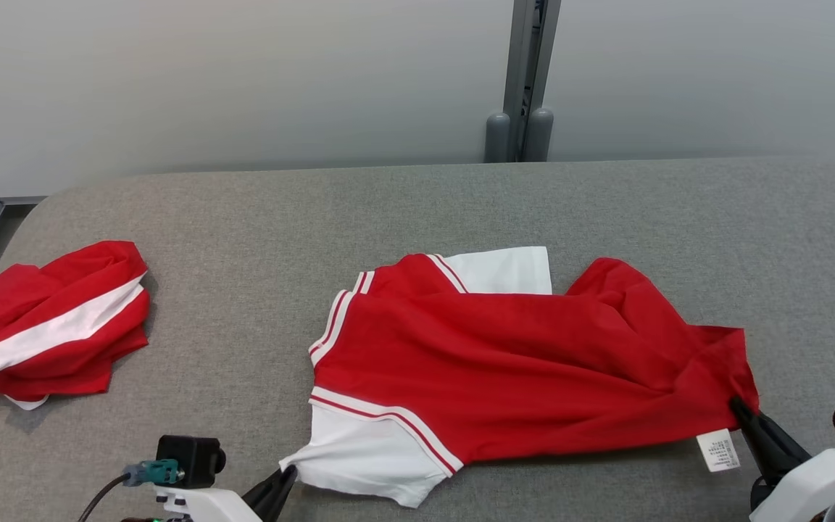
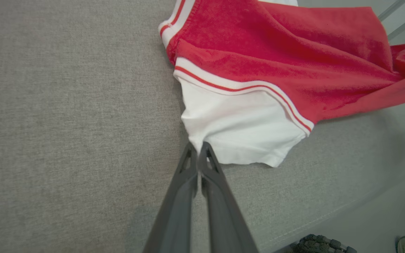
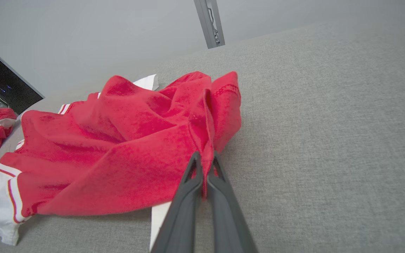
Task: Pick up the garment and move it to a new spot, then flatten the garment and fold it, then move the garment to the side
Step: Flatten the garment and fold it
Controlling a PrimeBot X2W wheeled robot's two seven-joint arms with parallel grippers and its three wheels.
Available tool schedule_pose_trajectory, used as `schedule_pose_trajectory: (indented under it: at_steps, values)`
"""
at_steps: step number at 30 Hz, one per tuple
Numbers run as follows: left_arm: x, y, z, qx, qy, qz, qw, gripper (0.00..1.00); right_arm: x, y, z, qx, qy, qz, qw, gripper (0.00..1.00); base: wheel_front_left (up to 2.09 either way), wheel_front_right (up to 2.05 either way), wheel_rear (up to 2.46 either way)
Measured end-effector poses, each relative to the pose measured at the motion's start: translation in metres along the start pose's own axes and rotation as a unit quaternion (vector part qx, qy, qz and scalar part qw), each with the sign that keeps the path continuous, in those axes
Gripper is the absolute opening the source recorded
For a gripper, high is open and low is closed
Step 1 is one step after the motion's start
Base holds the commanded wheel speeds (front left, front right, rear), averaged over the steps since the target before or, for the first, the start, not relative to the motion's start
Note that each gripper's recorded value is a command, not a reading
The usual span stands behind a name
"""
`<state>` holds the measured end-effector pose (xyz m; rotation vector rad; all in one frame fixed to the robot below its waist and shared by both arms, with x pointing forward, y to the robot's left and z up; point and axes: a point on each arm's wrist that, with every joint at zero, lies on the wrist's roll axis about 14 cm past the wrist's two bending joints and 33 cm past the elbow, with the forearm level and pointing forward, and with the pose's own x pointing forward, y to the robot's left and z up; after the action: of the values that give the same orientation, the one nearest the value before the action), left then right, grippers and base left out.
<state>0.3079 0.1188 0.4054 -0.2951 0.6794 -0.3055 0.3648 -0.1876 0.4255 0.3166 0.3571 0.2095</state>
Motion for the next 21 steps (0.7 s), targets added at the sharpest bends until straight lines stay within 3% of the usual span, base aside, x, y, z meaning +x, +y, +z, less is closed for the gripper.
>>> schedule_pose_trajectory:
  at_steps: [5,10,16,21]
  values:
    - [-0.018,-0.005,0.027,-0.024,-0.054,-0.016,0.998,0.00,-0.009,-0.001,0.019,0.007,-0.036,0.003,0.999,0.00,0.00,0.00,0.00]
    - [-0.035,-0.002,0.051,-0.015,-0.094,-0.009,0.995,0.00,-0.018,0.002,0.024,0.012,-0.039,0.007,0.999,0.00,0.00,0.00,0.00]
    - [-0.041,-0.027,0.069,-0.020,-0.124,-0.053,0.991,0.00,-0.018,0.013,0.034,0.011,-0.045,0.023,0.999,0.00,0.00,0.00,0.00]
    - [-0.032,-0.027,0.123,0.051,-0.174,-0.059,0.982,0.00,0.005,0.034,0.070,0.009,-0.072,0.057,0.996,0.00,0.00,0.00,0.00]
